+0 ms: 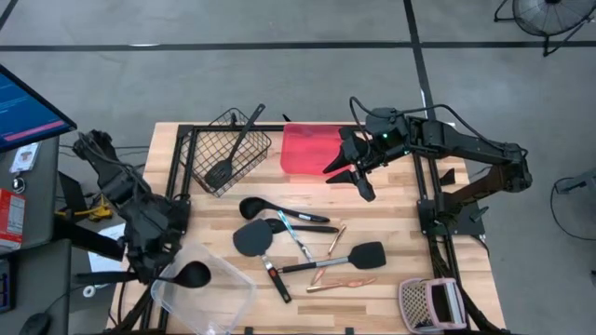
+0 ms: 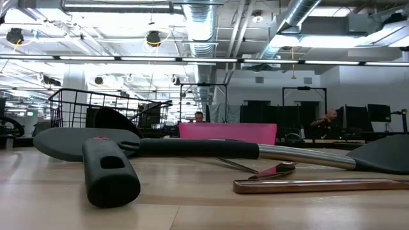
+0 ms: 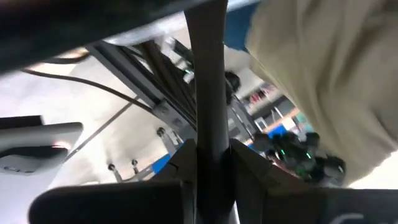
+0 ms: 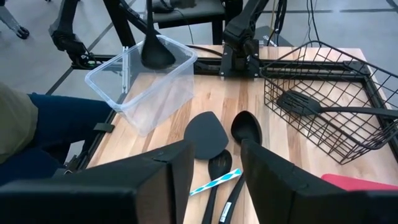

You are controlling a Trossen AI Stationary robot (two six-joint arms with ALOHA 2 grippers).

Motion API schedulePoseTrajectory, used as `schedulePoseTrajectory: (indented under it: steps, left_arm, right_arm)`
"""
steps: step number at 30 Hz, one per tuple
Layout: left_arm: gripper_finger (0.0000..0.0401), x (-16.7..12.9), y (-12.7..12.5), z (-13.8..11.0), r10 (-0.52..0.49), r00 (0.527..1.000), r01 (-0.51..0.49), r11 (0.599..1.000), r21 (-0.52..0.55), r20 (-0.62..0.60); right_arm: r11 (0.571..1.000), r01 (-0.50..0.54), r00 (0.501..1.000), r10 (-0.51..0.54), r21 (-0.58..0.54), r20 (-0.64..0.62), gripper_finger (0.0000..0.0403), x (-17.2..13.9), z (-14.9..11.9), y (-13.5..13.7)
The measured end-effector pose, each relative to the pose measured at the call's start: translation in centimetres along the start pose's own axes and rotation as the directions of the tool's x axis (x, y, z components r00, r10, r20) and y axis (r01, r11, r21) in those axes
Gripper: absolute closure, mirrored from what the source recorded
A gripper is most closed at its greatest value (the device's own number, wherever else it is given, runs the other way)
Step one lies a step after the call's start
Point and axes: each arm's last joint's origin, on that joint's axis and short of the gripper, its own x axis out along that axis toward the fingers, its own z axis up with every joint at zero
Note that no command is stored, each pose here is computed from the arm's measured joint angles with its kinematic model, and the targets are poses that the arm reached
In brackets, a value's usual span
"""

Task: Pick & Place Kitchen Items
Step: Put the soup ladle into the white bin

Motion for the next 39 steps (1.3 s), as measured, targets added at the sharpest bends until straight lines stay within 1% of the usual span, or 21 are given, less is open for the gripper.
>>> schedulePoseTrajectory:
  steps: [2,5,11,13,20,27,31,34,36,39]
  left_arm:
    - [0.0354,0.4,0.0,0.4,0.039,0.999,-0.039,0.999,-0.036,0.014]
    - [0.0353,1.0,-0.4,0.8,0.066,0.998,-0.065,0.996,-0.059,0.022]
    - [0.0349,1.4,-0.7,1.0,0.077,0.997,-0.075,0.994,-0.082,0.024]
    - [0.0342,1.4,-0.7,1.0,0.069,0.997,-0.067,0.995,-0.078,0.022]
    - [0.0297,1.3,-1.1,1.0,0.037,0.999,-0.036,0.998,-0.059,0.016]
    - [0.0231,1.3,-1.2,1.0,0.023,1.0,-0.022,0.999,-0.049,0.015]
    - [0.0202,0.7,-1.3,1.2,0.002,1.0,-0.003,0.998,-0.063,-0.02]
    - [0.0194,-0.1,-1.1,1.1,-0.034,0.999,0.032,0.998,-0.06,-0.034]
    - [0.0193,-0.8,-0.9,1.0,-0.071,0.997,0.071,0.997,-0.039,-0.018]
    - [0.0192,-1.9,-0.4,1.0,-0.143,0.988,0.143,0.99,0.006,0.051]
  right_arm:
    - [1.0,-0.001,1.0,0.001,0.002,-0.004,0.0271,0.3,0.0,-0.1]
    - [1.0,-0.002,1.0,0.002,0.005,-0.017,0.0273,0.6,-0.2,-0.2]
    - [1.0,-0.008,0.999,0.009,0.011,-0.044,0.0273,1.8,-0.3,-0.4]
    - [1.0,-0.012,0.997,0.014,0.022,-0.082,0.0273,2.2,-0.8,-0.5]
    - [1.0,-0.016,0.99,0.018,0.016,-0.137,0.027,3.9,-1.3,-1.1]
    - [1.0,0.002,0.991,-0.004,-0.014,-0.136,0.0242,3.7,-1.4,-1.8]
    - [1.0,0.017,0.992,-0.019,-0.017,-0.128,0.0225,3.5,-1.4,-2.4]
    - [0.999,0.031,0.992,-0.032,-0.01,-0.12,0.0214,3.4,-1.4,-2.8]
    - [0.999,0.054,0.991,-0.053,0.006,-0.121,0.0208,4.2,-1.4,-3.1]
    - [0.994,0.102,0.983,-0.094,0.044,-0.155,0.0204,5.4,-1.8,-3.7]
